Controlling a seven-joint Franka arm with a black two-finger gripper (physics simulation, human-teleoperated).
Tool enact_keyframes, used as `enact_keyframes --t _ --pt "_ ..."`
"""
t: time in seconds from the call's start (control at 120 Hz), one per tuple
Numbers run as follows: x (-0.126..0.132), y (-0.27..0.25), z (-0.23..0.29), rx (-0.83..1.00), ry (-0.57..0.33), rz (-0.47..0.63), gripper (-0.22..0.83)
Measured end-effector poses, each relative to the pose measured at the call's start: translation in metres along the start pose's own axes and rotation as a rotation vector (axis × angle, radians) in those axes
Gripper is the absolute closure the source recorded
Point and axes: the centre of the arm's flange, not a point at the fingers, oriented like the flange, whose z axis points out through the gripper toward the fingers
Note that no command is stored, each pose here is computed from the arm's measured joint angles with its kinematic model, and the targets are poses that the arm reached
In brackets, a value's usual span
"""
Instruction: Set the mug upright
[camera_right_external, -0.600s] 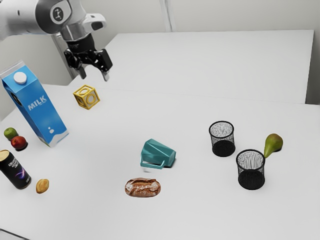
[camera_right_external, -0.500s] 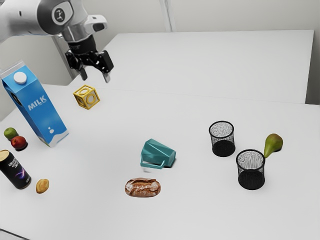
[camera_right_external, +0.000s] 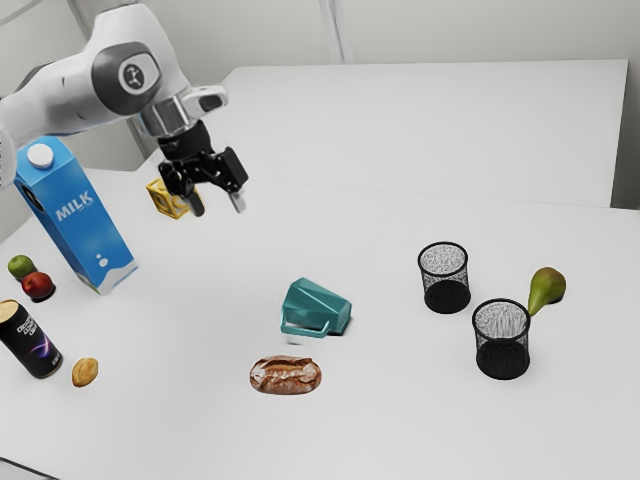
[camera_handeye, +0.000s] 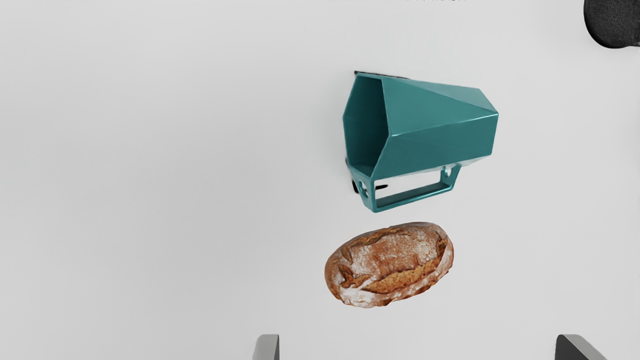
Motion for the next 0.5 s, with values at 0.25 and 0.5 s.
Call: enact_keyframes --t 0.25,0.5 --pt "0.012 -0.044 0.070 -0.142 0.035 0.022 0.00" --pt "0.024 -0.068 0.137 -0.289 0.060 0.045 0.00"
